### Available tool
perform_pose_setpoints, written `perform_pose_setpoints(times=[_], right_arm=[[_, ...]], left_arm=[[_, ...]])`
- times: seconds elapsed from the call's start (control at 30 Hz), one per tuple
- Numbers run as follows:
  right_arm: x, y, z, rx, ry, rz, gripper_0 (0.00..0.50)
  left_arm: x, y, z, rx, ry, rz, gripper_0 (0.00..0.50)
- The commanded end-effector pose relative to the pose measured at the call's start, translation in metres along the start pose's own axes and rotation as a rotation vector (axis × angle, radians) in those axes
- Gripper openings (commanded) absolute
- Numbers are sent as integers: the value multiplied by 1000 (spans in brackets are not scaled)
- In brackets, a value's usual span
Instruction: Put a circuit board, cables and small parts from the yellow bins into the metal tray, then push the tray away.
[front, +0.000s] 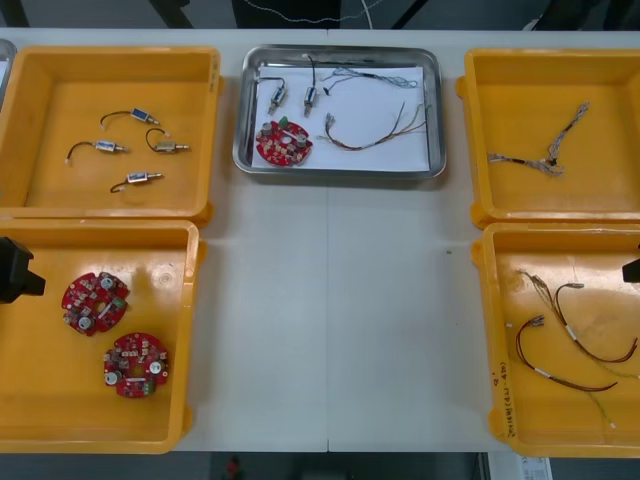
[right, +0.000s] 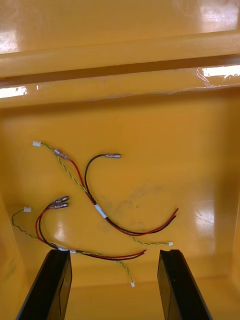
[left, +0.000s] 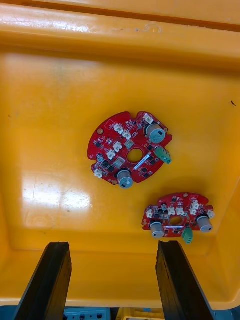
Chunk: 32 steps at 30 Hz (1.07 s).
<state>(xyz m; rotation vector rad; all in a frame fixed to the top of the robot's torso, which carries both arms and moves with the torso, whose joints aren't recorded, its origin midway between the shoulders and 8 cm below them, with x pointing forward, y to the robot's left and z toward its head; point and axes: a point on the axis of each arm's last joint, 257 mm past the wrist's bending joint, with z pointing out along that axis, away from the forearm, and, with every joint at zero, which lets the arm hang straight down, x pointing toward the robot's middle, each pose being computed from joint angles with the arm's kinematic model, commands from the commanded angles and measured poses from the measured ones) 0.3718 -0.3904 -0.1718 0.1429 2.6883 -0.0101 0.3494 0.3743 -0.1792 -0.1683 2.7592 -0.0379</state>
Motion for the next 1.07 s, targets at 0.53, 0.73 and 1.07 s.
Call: perform_pose_setpoints(times=[0.53, 0.73, 1.07], right_arm=[[-8, -2, -11, 29, -22, -70, 500], [-8, -2, -11, 29, -22, -70, 500], [-8, -2, -11, 29, -22, -70, 500]], left_arm=[[-5, 14, -10, -33, -23, 14, 500], [-5, 14, -10, -33, -23, 14, 500], [-5, 14, -10, -33, -23, 14, 500]])
